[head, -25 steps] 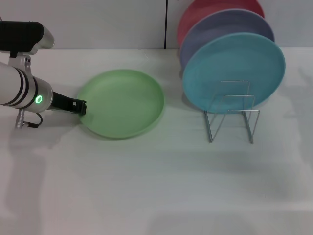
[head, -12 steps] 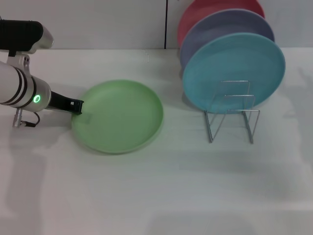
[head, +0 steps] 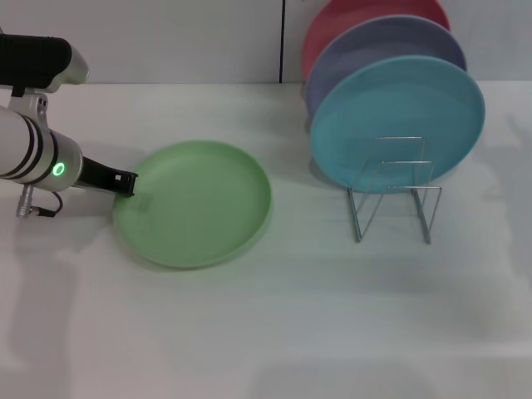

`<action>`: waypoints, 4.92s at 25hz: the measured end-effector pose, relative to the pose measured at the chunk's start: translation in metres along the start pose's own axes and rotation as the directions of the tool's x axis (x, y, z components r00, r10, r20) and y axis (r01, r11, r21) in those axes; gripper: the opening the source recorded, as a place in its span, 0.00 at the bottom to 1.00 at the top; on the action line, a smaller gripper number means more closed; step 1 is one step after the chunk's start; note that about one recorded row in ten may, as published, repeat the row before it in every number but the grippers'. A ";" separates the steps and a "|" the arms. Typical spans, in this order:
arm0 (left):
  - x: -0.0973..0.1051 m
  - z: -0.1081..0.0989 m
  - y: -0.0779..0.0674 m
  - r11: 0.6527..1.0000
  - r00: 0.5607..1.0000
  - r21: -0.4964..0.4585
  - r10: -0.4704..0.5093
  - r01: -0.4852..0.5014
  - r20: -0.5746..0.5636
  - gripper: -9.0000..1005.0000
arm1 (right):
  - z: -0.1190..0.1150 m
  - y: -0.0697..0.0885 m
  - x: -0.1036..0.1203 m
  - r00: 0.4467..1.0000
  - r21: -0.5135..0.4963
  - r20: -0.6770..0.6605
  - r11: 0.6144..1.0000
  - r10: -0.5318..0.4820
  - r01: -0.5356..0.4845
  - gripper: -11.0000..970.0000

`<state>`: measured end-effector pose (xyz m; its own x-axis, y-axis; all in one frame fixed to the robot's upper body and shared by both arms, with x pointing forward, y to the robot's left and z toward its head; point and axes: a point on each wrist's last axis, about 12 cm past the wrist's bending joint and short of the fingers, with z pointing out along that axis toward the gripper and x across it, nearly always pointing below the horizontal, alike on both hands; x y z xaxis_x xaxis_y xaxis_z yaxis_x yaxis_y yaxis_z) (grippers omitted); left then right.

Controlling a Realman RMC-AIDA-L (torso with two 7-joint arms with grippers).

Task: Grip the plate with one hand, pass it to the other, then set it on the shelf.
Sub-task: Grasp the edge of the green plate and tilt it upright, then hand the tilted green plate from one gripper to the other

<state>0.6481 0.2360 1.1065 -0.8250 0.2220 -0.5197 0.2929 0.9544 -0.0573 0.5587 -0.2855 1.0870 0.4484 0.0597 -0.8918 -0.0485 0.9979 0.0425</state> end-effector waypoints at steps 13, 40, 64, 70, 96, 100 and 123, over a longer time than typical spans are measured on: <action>-0.002 -0.008 0.007 1.000 0.999 0.014 -0.008 0.008 0.038 0.07 | 0.000 0.000 0.001 1.000 0.001 -0.006 1.000 0.000 0.000 0.54; 0.105 -0.037 0.085 0.919 0.745 0.342 -0.366 0.196 0.557 0.04 | -0.002 0.003 0.002 1.000 -0.022 -0.020 1.000 -0.001 0.001 0.54; 0.157 -0.001 0.024 0.945 0.464 0.291 -0.326 0.147 0.823 0.04 | -0.018 0.046 0.005 0.998 -0.251 -0.047 0.966 0.048 -0.059 0.54; 0.156 -0.002 0.023 0.948 0.435 0.276 -0.318 0.159 0.842 0.04 | -0.021 0.058 0.004 0.996 -0.299 -0.043 0.950 0.077 -0.087 0.54; 0.161 -0.004 0.013 0.951 0.335 0.052 -0.158 0.305 0.929 0.05 | -0.027 0.126 0.013 0.970 -0.523 -0.220 0.826 0.106 -0.209 0.54; 0.166 -0.003 0.010 0.935 0.340 0.015 -0.144 0.355 0.929 0.05 | -0.022 0.136 0.017 0.964 -0.560 -0.257 0.802 0.071 -0.208 0.54; 0.166 -0.005 -0.008 0.965 0.334 0.041 -0.129 0.259 0.934 0.05 | 0.013 0.179 0.033 0.887 -0.585 -0.455 0.777 -0.076 -0.233 0.54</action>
<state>0.5065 0.2658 1.0246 0.1376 -0.2351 -0.9622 0.0888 0.9704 -0.2245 0.5767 -0.1047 1.0715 -0.0043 -0.0336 -0.9994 -0.6645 0.7470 -0.0223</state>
